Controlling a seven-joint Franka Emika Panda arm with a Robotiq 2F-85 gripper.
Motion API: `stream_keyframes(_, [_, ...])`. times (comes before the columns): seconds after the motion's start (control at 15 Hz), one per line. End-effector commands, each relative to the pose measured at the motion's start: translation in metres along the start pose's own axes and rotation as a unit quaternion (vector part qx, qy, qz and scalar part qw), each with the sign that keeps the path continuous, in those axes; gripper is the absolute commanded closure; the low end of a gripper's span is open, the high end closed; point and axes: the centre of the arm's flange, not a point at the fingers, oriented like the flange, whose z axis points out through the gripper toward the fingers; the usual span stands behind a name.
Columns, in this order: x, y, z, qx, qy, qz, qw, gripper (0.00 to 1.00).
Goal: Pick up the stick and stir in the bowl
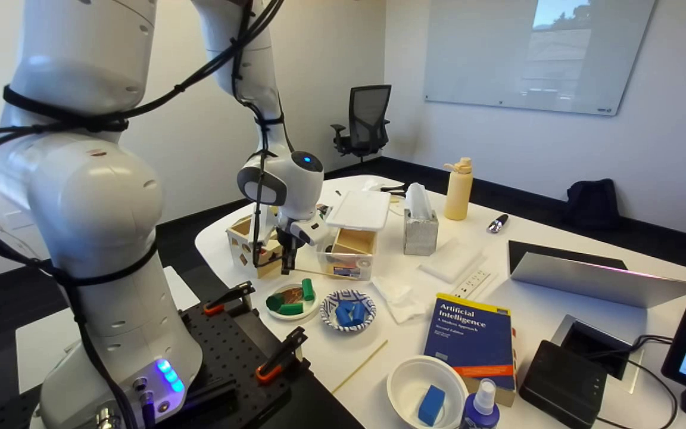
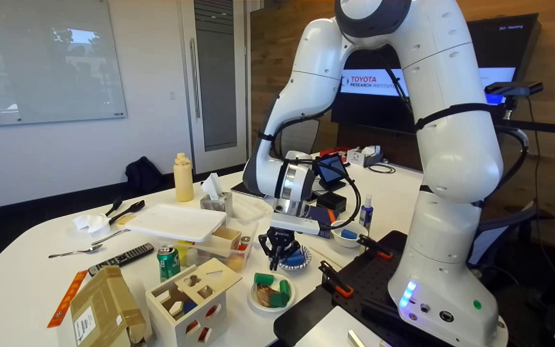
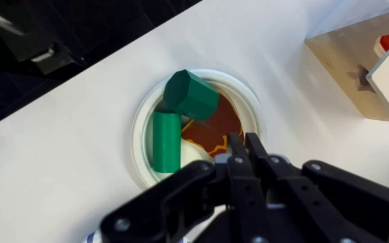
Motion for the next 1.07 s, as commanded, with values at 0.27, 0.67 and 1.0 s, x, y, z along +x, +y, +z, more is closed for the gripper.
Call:
stream_keyframes(0.27, [0.025,0.000,0.031,-0.004,-0.005,-0.003,1.0000,0.98])
stream_keyframes(0.67, [0.035,0.004,0.049,-0.007,-0.018,0.004,0.9998,0.98])
stream_keyframes(1.0, [0.037,0.012,0.060,-0.011,-0.028,0.012,0.9995,0.98])
